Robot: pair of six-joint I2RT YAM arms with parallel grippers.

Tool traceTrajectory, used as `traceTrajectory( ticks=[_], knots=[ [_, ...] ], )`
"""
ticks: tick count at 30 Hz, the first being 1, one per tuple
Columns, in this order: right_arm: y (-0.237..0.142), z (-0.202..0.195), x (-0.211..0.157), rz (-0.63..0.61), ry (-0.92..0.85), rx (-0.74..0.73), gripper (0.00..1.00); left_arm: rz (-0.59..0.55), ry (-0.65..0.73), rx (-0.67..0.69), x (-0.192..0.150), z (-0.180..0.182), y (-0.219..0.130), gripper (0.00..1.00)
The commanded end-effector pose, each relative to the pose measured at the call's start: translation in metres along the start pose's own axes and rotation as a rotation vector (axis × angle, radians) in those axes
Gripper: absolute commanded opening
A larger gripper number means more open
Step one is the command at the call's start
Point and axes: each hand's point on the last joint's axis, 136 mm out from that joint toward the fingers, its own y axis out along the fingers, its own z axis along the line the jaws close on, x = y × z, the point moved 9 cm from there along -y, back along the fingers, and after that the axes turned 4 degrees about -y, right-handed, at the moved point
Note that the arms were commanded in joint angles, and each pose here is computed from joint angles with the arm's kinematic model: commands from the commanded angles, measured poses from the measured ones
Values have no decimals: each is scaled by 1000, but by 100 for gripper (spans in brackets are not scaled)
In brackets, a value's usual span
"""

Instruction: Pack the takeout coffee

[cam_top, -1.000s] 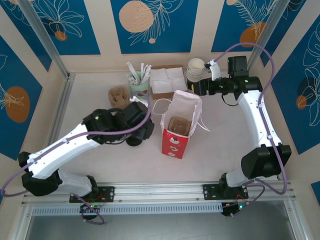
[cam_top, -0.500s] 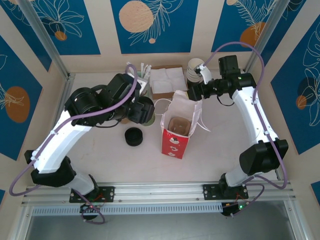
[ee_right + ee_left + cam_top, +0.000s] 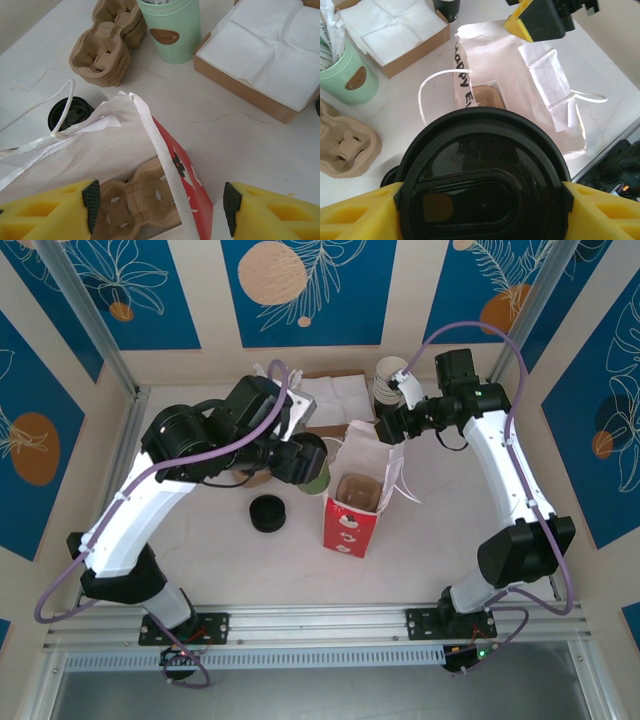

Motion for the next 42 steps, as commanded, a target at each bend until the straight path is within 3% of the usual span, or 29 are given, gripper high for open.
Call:
traceTrajectory(
  ticks=[1, 7, 13, 22, 31, 42],
  knots=[
    [3, -1, 0, 22, -28, 2, 69, -25, 5, -67, 7, -5, -6, 72],
    [15, -10, 0, 69, -3, 22, 68, -36, -7, -80, 8, -6, -8, 72],
    [25, -8, 3, 80, 3, 102, 61, -64, -26, -76, 12, -6, -8, 71],
    [31, 3, 3, 62, -53, 140, 21, -89, -26, -113, 22, -14, 4, 69],
    [28, 18, 12, 19, -66, 146, 4, -86, -15, -107, 28, -19, 24, 66],
    [33, 36, 21, -22, 6, 191, 0, -97, -23, -45, 21, -14, 42, 65]
  ],
)
